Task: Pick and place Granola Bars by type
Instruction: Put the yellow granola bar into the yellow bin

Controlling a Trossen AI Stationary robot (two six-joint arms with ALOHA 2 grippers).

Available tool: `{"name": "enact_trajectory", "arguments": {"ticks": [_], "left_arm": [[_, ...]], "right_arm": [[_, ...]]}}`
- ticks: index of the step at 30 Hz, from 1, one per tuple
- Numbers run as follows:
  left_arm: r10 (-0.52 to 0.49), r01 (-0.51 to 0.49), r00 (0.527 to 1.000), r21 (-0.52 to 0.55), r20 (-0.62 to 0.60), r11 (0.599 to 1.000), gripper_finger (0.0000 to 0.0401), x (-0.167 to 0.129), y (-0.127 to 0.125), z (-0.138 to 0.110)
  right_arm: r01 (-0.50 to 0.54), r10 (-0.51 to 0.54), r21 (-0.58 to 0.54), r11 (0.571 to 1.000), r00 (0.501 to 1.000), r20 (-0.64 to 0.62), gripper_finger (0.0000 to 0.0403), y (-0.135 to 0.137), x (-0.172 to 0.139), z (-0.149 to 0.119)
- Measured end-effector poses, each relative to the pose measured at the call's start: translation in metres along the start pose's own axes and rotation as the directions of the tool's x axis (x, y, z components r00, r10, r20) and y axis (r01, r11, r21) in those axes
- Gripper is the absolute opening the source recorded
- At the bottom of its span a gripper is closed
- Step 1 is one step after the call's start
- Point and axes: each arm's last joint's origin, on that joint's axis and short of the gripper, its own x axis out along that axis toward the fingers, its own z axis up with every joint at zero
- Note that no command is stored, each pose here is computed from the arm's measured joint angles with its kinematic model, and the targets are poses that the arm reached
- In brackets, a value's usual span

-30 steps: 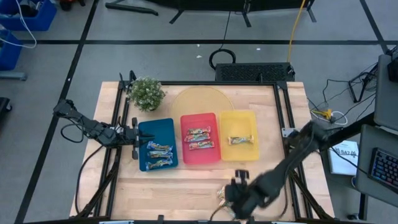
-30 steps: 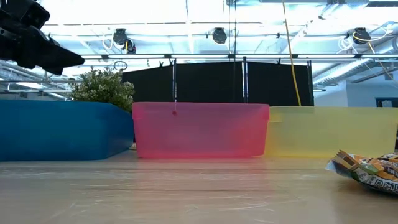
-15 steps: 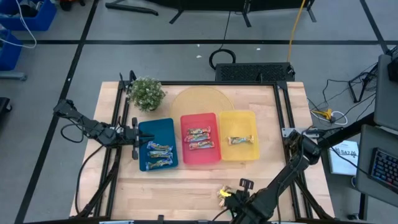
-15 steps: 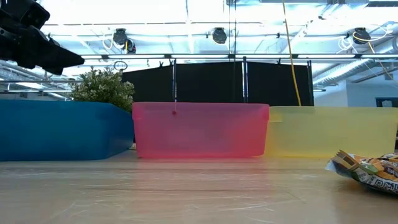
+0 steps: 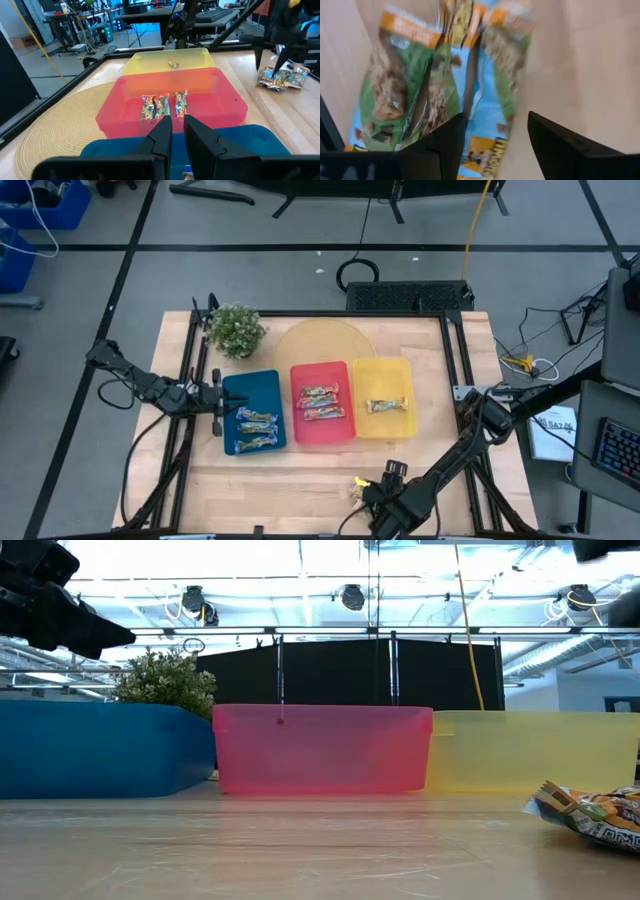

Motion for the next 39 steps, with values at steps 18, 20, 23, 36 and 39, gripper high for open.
{"name": "enact_trajectory", "arguments": {"ticks": [18,20,23,36,39], "left_arm": [[0.000,0.000,1.000,0.004,-0.001,1.000,0.0058,0.000,0.000,0.000],[0.000,0.000,1.000,0.004,-0.001,1.000,0.0058,0.000,0.000,0.000],[0.000,0.000,1.000,0.005,-0.001,1.000,0.0058,0.000,0.000,0.000],[0.000,0.000,1.000,0.007,-0.004,1.000,0.0058,0.000,0.000,0.000],[0.000,0.000,1.000,0.008,-0.004,1.000,0.0058,0.000,0.000,0.000]], "right_arm": [[0.008,-0.022,-0.195,0.981,0.997,-0.069,0.0174,-0.031,0.055,-0.011],[-0.040,0.022,-0.168,0.985,0.994,-0.107,0.0165,-0.035,0.062,-0.008],[-0.090,0.071,-0.133,0.987,0.987,-0.143,0.0149,-0.041,0.069,-0.007],[-0.128,0.124,-0.074,0.989,0.991,-0.054,0.0081,-0.062,0.037,0.010],[-0.119,0.119,-0.067,0.991,0.993,-0.001,0.0079,-0.075,0.018,0.014]]}}
